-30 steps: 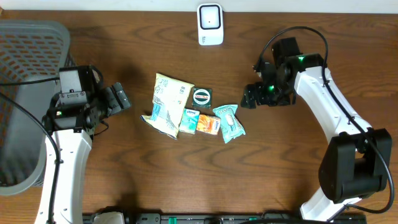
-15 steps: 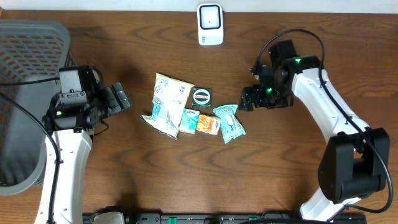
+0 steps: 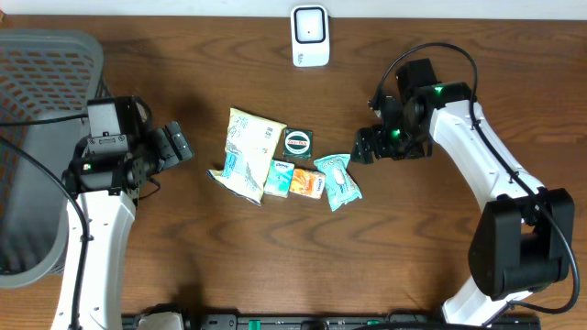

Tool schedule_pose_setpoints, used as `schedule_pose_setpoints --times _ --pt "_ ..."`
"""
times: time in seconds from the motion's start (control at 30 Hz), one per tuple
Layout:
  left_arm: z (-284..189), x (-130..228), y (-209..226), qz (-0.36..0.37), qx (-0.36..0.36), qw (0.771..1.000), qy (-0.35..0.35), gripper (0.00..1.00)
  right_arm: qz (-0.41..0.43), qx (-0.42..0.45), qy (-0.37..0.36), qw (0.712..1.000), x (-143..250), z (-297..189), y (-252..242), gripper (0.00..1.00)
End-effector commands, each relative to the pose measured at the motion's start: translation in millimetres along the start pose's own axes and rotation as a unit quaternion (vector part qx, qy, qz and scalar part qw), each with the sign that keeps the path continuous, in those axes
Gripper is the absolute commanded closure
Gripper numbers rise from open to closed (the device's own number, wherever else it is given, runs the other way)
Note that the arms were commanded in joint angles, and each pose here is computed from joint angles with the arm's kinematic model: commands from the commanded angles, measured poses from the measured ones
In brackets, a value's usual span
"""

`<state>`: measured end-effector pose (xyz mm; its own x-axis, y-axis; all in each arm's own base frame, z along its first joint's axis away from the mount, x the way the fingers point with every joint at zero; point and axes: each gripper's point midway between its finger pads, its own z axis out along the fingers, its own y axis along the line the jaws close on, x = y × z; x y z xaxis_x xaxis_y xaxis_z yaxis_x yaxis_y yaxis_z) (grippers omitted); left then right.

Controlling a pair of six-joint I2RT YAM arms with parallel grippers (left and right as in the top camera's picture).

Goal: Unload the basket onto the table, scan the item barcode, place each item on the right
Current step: 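Lower the right gripper onto the green wipes pack to grasp it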

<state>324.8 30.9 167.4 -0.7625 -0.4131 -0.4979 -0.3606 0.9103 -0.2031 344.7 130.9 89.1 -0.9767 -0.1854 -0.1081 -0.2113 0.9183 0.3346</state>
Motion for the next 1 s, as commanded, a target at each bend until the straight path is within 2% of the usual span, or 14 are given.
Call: schedule_pose_setpoints --times 0.0,0.37,0.7,0.97 --pt "1.0 0.6 1.0 -0.002 -0.001 1.000 0.003 0.02 0.012 -0.005 0.001 1.000 1.0 2.1 3.0 0.11" --pt "1.0 0.6 1.0 -0.002 -0.001 1.000 0.003 0.02 0.010 -0.019 0.004 1.000 3.3 7.0 10.1 0.22" --pt "1.0 0.6 1.0 -0.002 -0.001 1.000 0.003 0.02 -0.020 -0.035 0.025 0.999 24.9 41.7 27.9 0.28" --pt "1.0 0.6 1.0 -0.002 -0.001 1.000 0.003 0.02 -0.022 -0.057 0.011 0.998 29.0 61.9 30.9 0.36"
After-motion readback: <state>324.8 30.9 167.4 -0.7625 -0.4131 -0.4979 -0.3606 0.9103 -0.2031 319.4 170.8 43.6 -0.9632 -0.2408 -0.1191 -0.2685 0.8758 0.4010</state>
